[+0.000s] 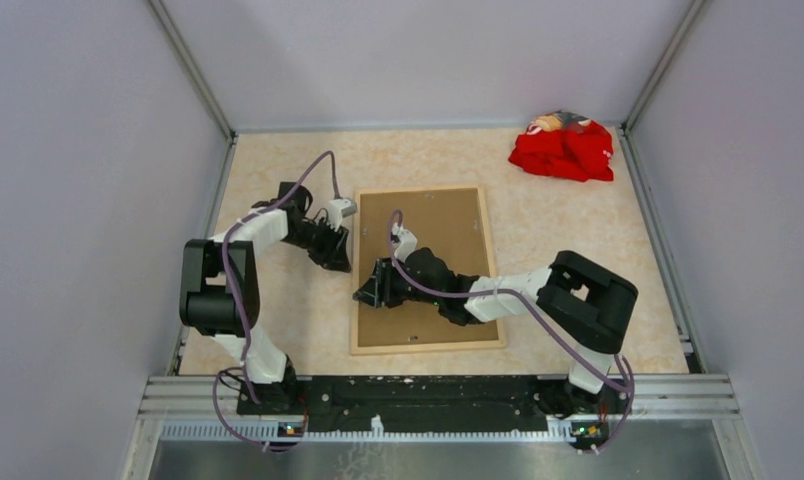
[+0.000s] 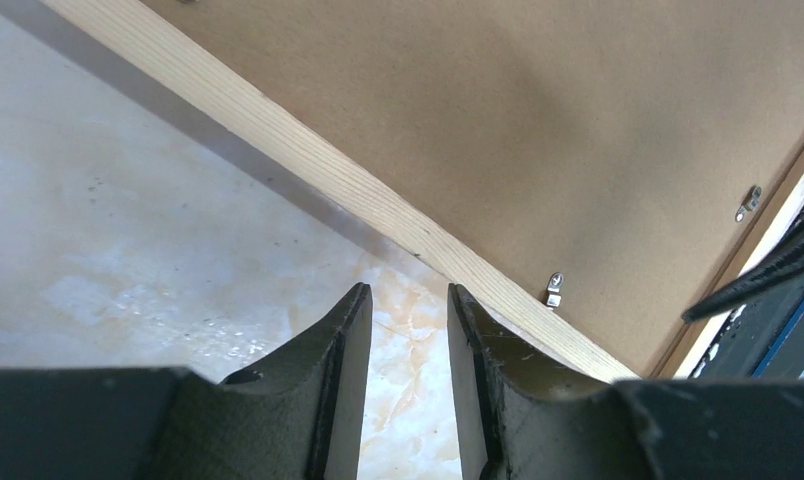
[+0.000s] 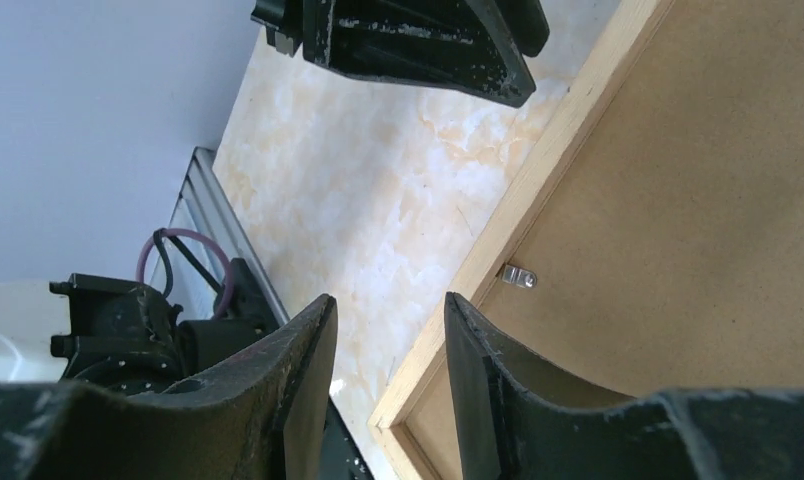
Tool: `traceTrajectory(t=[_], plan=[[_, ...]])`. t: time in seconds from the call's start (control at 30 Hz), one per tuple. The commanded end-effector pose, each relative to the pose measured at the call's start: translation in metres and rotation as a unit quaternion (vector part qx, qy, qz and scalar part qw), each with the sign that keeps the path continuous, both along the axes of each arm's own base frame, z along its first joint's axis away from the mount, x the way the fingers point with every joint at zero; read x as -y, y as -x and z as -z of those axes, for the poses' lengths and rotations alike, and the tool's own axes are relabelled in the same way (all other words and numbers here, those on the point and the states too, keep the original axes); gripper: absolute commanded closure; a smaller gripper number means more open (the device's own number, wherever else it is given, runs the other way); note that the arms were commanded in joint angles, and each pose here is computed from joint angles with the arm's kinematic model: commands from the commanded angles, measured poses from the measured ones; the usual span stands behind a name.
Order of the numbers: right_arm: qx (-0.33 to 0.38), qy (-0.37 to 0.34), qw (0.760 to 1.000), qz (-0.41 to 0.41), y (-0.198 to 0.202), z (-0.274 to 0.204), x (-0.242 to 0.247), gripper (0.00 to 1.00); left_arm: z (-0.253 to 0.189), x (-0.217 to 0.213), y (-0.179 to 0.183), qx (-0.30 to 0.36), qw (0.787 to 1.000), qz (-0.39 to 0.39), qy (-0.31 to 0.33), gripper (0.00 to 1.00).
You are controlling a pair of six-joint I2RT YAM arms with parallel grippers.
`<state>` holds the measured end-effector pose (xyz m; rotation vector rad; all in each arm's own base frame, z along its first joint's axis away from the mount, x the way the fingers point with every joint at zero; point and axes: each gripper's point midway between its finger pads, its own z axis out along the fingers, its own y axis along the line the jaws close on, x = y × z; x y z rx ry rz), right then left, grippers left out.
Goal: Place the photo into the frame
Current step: Install the photo frame at the center of the board.
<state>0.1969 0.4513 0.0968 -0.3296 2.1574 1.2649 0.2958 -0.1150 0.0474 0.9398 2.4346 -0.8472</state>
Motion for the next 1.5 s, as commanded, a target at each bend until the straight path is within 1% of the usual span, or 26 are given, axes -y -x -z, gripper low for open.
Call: traceTrajectory(t=[0.0, 0.07, 0.17, 0.33, 0.4, 0.47, 0.63, 0.87, 1.17, 1.47], plan=[[0.016, -0.022, 1.0, 0.002, 0.001, -0.009, 0.001, 0.56, -0.009, 0.005, -0.008, 0.001, 1.0, -0.001, 0.024, 0.6], [0.016, -0.02, 1.0, 0.01, -0.003, -0.007, 0.001, 0.56, -0.009, 0.006, -0.011, 0.0, 1.0, -0.006, 0.027, 0.6], [0.03, -0.013, 0.999, 0.032, -0.024, -0.013, 0.006, 0.55, -0.01, 0.006, -0.02, 0.0, 0.999, -0.018, 0.029, 0.61], [0.035, -0.013, 0.997, 0.065, -0.076, -0.02, 0.024, 0.53, -0.011, 0.004, -0.047, -0.004, 0.998, -0.056, 0.04, 0.61], [0.036, -0.016, 0.996, 0.074, -0.096, -0.021, 0.028, 0.49, -0.01, 0.006, -0.055, -0.011, 0.997, -0.061, 0.052, 0.61], [0.033, -0.015, 0.996, 0.08, -0.115, -0.019, 0.031, 0.47, -0.009, 0.008, -0.061, -0.017, 0.996, -0.064, 0.061, 0.6], [0.017, -0.013, 0.997, 0.076, -0.151, -0.007, 0.024, 0.46, -0.008, 0.015, -0.064, -0.032, 0.994, -0.058, 0.086, 0.6], [-0.007, -0.006, 0.999, 0.053, -0.168, 0.017, 0.001, 0.46, 0.004, 0.015, -0.063, -0.047, 0.994, -0.06, 0.084, 0.65], [-0.022, -0.003, 0.999, 0.047, -0.175, 0.035, -0.009, 0.48, 0.015, 0.01, -0.058, -0.054, 0.994, -0.065, 0.075, 0.72], [-0.035, -0.007, 0.998, 0.043, -0.183, 0.043, -0.019, 0.53, 0.016, 0.006, -0.055, -0.053, 0.993, -0.068, 0.075, 0.72]])
